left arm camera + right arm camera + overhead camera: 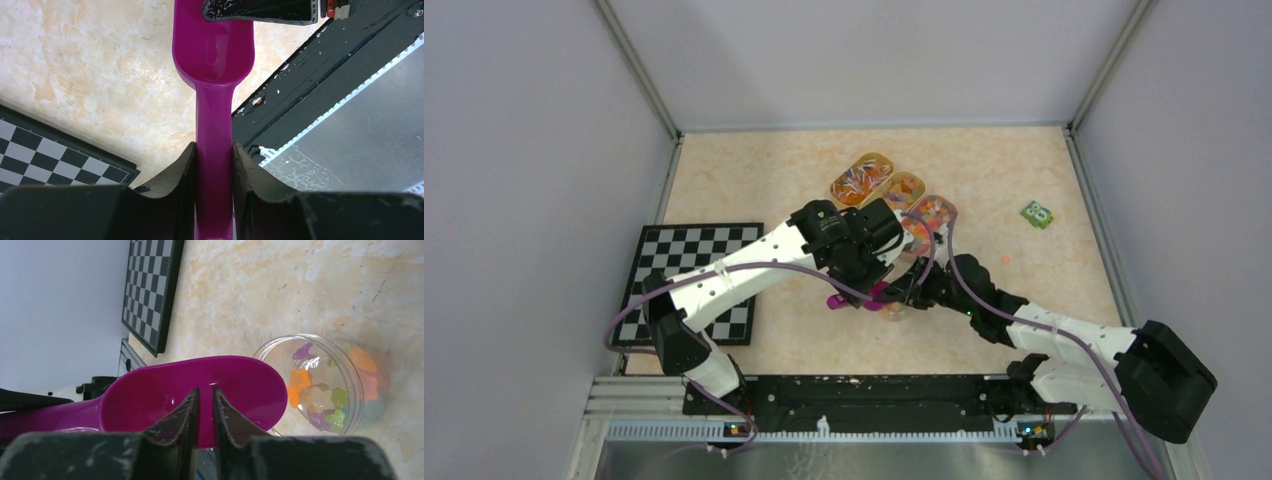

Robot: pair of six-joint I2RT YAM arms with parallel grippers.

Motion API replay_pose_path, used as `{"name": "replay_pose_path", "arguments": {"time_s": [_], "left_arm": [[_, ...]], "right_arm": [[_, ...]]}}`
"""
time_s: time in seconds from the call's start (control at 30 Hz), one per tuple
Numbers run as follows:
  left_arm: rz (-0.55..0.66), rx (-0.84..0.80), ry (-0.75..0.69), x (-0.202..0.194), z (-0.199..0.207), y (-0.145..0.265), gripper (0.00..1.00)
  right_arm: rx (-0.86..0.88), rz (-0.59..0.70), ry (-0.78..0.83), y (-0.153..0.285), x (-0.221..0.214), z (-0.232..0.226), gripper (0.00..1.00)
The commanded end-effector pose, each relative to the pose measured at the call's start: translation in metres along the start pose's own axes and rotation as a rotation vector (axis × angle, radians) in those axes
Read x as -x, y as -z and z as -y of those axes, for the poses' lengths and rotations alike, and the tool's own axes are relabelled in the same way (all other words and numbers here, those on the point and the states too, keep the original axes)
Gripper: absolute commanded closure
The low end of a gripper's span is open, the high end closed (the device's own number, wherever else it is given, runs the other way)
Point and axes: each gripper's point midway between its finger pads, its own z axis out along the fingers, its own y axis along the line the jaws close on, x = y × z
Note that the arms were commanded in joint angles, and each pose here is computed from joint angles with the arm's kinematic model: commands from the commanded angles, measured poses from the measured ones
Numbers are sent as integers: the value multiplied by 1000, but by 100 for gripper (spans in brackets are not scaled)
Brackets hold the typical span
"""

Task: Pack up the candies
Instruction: Scoop the fake candies from the storage box.

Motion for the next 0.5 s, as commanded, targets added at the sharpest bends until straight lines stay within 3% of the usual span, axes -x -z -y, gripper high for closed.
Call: {"name": "replay_pose_path", "arguments": {"time_s": [0.0,0.23,0.47], "left_arm": [[115,-2,-9,22,-1,14,100],[173,-42,-34,30,5,19,100],[301,-97,-131,57,16,21,100]], "right_arm": [[9,108,62,13,34,-30,74],[0,336,77,59,97,-49,61],[-109,526,146,109,152,-35,60]]}}
